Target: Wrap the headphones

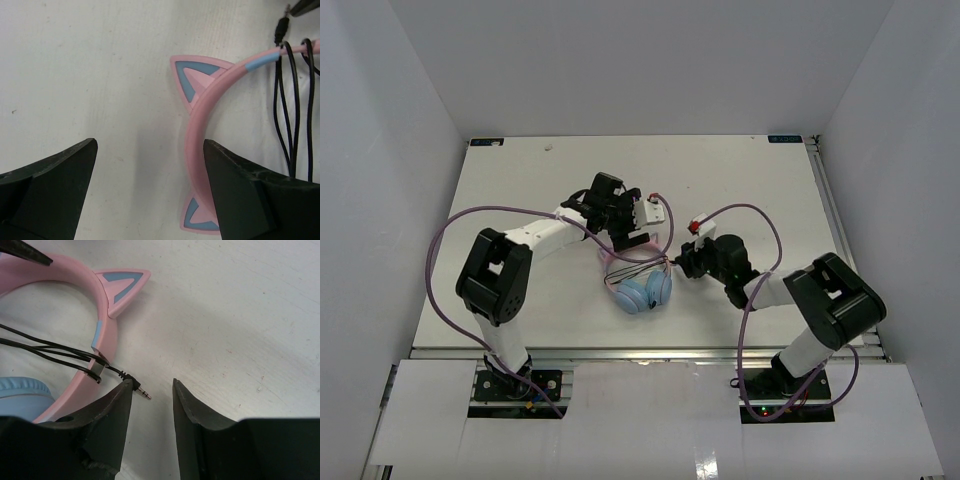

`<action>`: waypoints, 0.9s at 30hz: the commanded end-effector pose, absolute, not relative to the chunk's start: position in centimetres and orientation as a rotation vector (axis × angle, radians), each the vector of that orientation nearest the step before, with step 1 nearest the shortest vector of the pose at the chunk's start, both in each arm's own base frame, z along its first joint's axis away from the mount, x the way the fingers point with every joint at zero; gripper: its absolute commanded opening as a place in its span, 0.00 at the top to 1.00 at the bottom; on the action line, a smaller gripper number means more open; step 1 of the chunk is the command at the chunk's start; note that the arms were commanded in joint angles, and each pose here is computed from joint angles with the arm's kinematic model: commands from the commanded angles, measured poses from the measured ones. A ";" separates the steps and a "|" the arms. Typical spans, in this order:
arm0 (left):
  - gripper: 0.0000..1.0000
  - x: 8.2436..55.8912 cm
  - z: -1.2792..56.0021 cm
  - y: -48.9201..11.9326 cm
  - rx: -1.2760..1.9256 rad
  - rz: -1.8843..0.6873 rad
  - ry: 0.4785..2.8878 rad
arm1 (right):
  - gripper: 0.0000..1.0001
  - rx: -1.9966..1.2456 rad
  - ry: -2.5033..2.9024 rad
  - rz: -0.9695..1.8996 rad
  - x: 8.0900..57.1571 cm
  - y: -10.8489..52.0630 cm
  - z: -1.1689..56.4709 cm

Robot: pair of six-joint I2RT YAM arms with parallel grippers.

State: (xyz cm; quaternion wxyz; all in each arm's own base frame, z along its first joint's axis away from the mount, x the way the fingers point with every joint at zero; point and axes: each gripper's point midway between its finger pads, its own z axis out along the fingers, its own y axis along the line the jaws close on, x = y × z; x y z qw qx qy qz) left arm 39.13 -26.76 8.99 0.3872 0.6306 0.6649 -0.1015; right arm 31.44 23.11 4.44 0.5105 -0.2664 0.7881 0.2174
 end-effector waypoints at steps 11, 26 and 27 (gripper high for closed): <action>0.02 47.1 20.0 -25.6 0.672 -0.194 2.015 | 0.52 -0.383 1.865 0.482 31.4 20.4 15.3; 0.02 34.0 27.5 -28.3 0.209 -0.770 1.977 | 0.10 -0.299 1.879 0.553 27.6 18.6 26.3; 0.02 32.9 26.3 -28.5 0.214 -0.738 1.974 | 0.10 -0.298 1.865 0.538 27.4 18.2 26.5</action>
